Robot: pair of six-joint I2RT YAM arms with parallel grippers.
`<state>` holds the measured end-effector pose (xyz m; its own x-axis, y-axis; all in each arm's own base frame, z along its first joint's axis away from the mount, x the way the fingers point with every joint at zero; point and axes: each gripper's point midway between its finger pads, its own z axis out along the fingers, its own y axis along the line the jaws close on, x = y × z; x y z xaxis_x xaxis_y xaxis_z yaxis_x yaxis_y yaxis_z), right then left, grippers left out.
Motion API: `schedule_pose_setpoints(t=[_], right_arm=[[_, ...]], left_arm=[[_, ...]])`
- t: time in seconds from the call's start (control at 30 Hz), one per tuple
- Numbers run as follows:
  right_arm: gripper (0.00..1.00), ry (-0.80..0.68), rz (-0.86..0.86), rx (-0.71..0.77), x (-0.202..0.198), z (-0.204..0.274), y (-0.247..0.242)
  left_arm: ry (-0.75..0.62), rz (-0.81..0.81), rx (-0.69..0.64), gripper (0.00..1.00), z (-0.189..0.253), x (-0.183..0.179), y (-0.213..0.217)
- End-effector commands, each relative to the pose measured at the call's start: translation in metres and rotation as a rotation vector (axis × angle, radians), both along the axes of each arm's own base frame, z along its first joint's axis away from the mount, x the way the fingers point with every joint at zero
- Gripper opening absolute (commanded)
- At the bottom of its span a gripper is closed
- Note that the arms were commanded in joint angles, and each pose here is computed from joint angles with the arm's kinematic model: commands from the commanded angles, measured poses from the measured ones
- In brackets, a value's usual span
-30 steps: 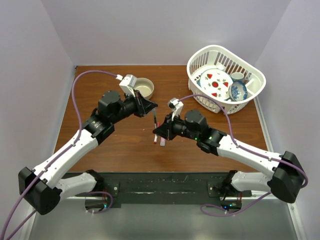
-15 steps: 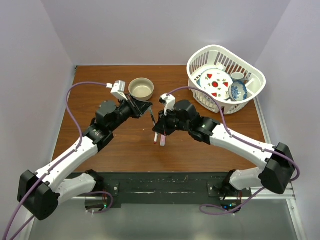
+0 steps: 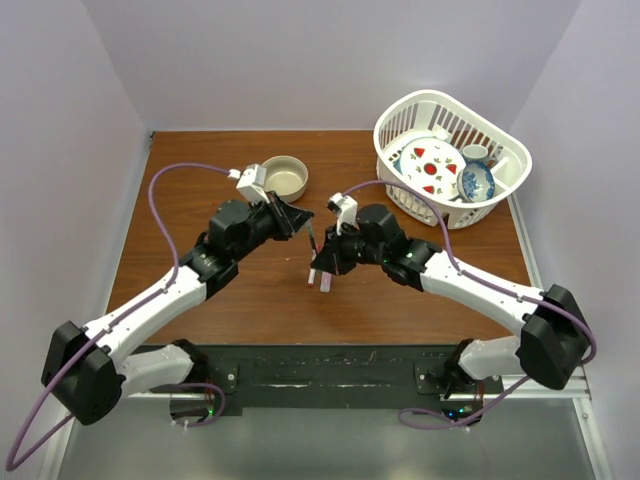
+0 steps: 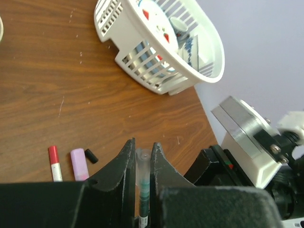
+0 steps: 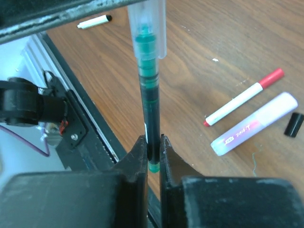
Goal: Insert the pens into the pen caps
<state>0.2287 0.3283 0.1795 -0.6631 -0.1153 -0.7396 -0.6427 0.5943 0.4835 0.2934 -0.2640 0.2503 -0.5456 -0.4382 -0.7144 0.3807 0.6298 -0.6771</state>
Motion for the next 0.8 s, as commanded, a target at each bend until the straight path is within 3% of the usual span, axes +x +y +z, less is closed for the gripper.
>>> schedule_pose_setpoints(t=[0.0, 0.13, 0.23, 0.47, 0.77], right_arm=[[0.23, -0.215, -0.148, 0.262, 0.04, 0.083, -0.009], [0.39, -0.146, -0.101, 0.226, 0.006, 0.057, -0.027], [0.54, -0.076, -0.074, 0.174, -0.021, 0.028, -0.044], [0.7, -0.059, -0.149, 0.122, -0.035, 0.012, -0.073], [0.72, -0.084, -0.142, 0.1, -0.03, 0.015, -0.073]], left_arm=[[0.16, -0.133, 0.202, 0.0, -0.034, -0.02, -0.009], [0.083, -0.006, 0.31, 0.0, -0.013, 0.032, 0.019], [0.087, 0.017, 0.376, 0.0, -0.023, 0.051, 0.029], [0.198, -0.029, 0.539, 0.0, -0.101, 0.069, 0.034], [0.287, -0.037, 0.594, 0.0, -0.174, 0.084, 0.028]])
